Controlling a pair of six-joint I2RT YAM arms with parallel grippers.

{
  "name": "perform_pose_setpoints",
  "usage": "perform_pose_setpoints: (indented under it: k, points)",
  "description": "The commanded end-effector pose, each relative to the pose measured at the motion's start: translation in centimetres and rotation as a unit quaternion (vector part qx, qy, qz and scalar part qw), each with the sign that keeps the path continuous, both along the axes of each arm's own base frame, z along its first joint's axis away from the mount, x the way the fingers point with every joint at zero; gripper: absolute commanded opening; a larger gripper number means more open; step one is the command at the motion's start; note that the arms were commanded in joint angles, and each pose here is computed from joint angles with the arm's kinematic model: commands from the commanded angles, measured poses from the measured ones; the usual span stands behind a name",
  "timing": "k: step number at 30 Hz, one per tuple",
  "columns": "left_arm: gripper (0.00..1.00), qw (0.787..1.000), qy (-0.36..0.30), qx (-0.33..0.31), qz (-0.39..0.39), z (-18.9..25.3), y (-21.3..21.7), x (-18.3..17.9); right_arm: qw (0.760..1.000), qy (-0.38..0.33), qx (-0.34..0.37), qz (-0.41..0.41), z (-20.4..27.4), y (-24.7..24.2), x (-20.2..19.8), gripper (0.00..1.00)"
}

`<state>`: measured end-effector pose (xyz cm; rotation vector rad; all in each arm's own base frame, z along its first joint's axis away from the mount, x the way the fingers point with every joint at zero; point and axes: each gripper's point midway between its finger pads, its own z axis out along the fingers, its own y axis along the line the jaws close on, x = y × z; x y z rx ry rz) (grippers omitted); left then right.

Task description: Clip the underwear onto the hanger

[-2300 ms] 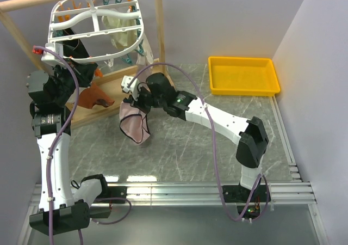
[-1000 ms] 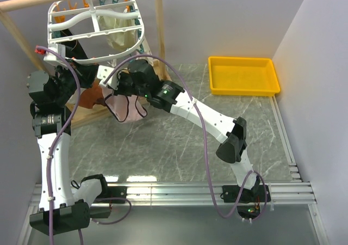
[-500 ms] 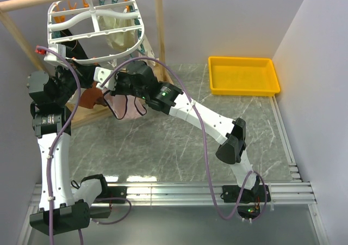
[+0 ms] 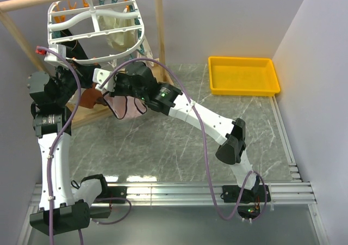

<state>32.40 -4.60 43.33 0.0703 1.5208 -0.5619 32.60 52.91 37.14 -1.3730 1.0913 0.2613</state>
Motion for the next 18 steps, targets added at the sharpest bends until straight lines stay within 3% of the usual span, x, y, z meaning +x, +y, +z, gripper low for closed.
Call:
perform_pose_setpoints:
  k: [1,18]
  points:
    - [0.01,0.999,0.026,0.000,-0.047,-1.4,-1.6,-1.3,1.000,-0.004,0.011,0.009,0.2,0.9,-0.4,0.00]
    - [0.00,0.998,0.031,0.019,-0.043,-2.3,-1.4,-1.4,0.999,-0.007,0.031,0.001,1.6,1.1,0.1,0.00]
